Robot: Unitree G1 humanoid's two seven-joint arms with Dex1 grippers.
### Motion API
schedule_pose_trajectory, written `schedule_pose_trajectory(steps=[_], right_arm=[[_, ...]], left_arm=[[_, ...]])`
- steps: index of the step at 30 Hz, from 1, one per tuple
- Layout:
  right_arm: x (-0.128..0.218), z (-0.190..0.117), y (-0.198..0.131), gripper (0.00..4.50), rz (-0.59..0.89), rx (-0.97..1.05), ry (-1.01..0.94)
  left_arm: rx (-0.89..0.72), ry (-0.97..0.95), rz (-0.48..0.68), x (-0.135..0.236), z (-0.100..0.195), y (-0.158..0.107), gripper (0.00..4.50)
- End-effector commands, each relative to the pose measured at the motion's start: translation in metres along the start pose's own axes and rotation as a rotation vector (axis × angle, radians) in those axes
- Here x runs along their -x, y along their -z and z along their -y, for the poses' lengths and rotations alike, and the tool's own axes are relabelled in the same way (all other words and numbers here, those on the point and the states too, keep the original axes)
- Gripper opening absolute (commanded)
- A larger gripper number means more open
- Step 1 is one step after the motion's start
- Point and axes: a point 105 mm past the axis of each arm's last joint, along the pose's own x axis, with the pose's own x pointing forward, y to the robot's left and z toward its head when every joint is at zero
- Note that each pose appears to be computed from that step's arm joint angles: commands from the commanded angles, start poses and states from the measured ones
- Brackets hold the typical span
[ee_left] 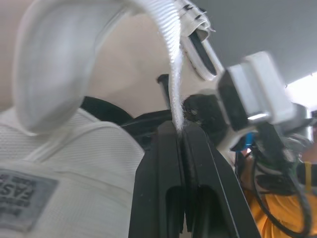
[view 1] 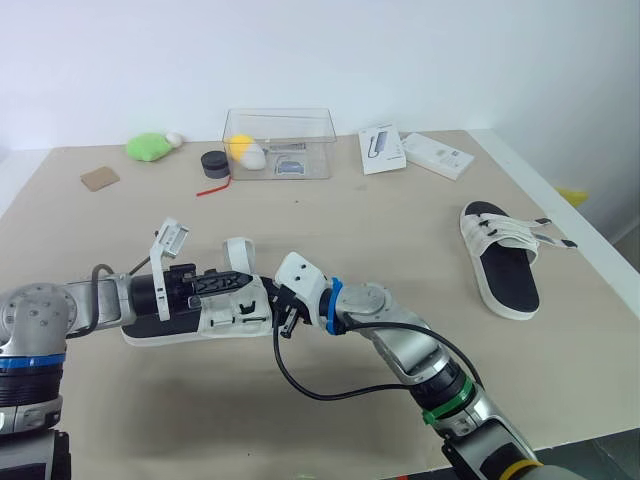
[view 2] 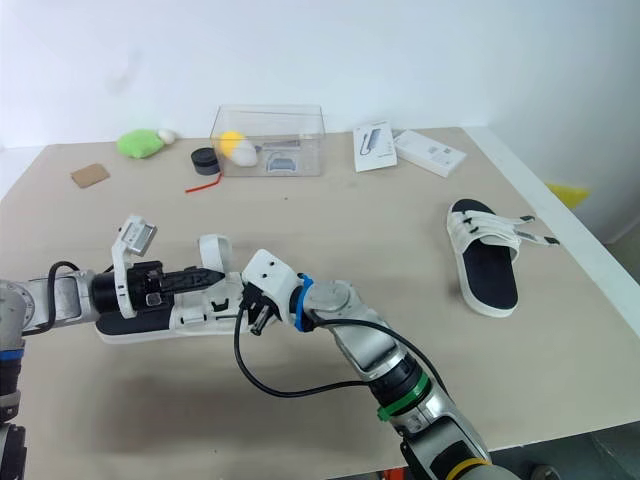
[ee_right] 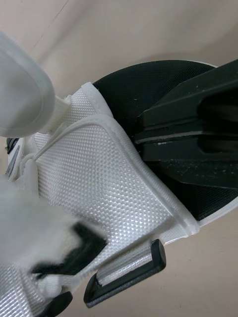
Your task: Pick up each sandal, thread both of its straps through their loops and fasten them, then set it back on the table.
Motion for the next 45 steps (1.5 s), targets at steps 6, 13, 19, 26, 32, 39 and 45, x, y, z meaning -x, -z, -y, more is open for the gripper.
schedule_pose_trajectory(steps=[6,13,19,26,32,39,45], right_arm=[[-0.004,-0.003,0.024,0.00,-0.087,-0.048,0.001],[-0.004,-0.002,0.023,0.00,-0.085,-0.044,0.002],[-0.004,-0.002,0.023,0.00,-0.086,-0.042,0.001],[-0.005,-0.002,0.022,0.00,-0.084,-0.040,-0.001],[-0.006,-0.001,0.022,0.00,-0.083,-0.040,0.002],[-0.006,-0.001,0.022,0.00,-0.081,-0.040,0.003],[-0.006,0.000,0.022,0.00,-0.080,-0.036,0.004]], left_arm=[[0.019,0.090,-0.025,-0.008,0.013,-0.001,0.04],[0.014,0.074,-0.057,-0.007,0.014,0.003,0.04],[0.009,0.068,-0.057,-0.003,0.015,0.002,0.04],[0.060,0.061,-0.015,0.003,0.009,-0.003,0.04],[0.090,0.075,-0.021,0.006,0.010,-0.002,0.04],[0.090,0.034,-0.082,0.006,0.002,0.014,0.04],[0.028,-0.044,-0.131,-0.003,-0.015,0.029,0.04]])
